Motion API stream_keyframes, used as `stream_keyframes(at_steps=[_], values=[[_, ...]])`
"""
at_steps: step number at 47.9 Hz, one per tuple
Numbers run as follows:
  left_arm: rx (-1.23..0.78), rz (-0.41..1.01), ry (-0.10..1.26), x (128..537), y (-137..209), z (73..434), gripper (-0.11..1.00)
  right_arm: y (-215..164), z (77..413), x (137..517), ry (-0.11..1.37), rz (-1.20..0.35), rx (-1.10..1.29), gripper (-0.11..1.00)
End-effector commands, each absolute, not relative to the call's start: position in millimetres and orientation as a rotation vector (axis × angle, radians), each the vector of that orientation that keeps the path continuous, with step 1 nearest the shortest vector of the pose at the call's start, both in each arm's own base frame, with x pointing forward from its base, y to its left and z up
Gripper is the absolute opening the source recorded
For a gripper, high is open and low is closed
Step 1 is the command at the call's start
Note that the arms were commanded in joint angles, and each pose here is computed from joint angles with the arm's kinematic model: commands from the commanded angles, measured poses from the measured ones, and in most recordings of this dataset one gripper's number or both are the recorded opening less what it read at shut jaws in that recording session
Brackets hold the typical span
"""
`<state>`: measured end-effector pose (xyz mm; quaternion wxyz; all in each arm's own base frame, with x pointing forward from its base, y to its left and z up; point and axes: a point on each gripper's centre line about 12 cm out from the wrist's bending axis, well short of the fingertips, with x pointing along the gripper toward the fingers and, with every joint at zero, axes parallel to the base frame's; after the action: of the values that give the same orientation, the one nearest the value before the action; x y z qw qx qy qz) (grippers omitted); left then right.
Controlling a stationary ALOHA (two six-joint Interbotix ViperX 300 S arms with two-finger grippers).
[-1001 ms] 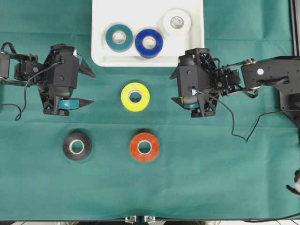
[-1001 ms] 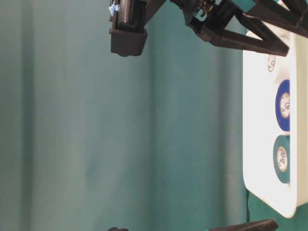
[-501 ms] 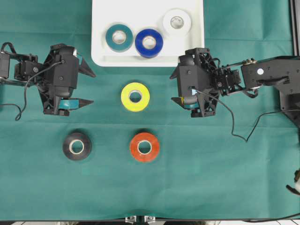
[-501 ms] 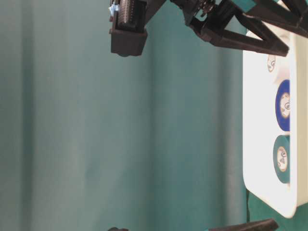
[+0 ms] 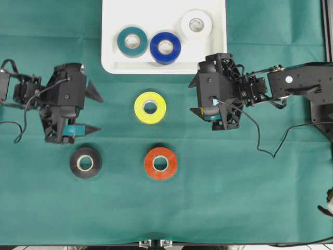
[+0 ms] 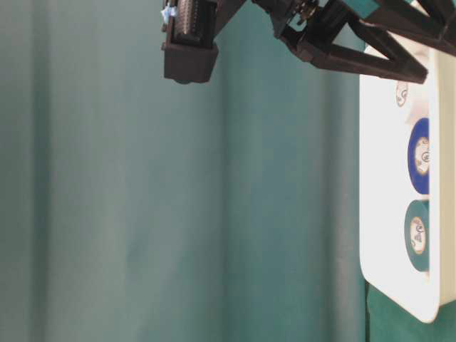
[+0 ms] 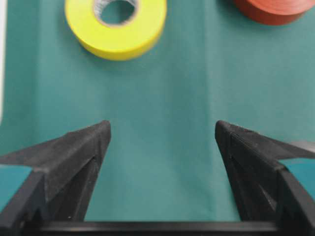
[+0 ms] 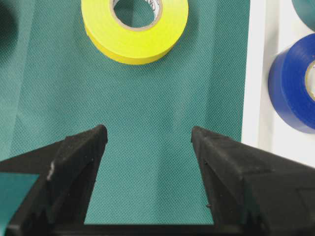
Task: Put the tape alternately from left to right into the white case.
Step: 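Move the left gripper down onto the black tape roll and grasp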
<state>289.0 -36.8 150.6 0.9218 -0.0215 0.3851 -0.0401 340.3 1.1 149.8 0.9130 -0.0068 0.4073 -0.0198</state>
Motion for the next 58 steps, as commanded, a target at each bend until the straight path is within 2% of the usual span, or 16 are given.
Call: stream_keyframes(at_steps=[1,8,24,42,58], values=[[-0.059,-0.11,0.816,282,-49,147,0.82,3,163,344,0.794,-0.035,-0.009,0.77],[-0.095,-0.148,0.871,272,-71,142,0.82,3,163,345,0.784,-0.032,-0.007,0.78],[-0.155,-0.142,0.969,268,-89,122,0.82,5,165,347,0.752,-0.016,-0.002,0.78],[-0.145,-0.125,1.039,275,-92,99,0.82,5,165,347,0.752,-0.016,-0.002,0.78],[-0.139,-0.123,1.052,283,-95,94,0.81,5,165,346,0.754,-0.016,-0.001,0.78]])
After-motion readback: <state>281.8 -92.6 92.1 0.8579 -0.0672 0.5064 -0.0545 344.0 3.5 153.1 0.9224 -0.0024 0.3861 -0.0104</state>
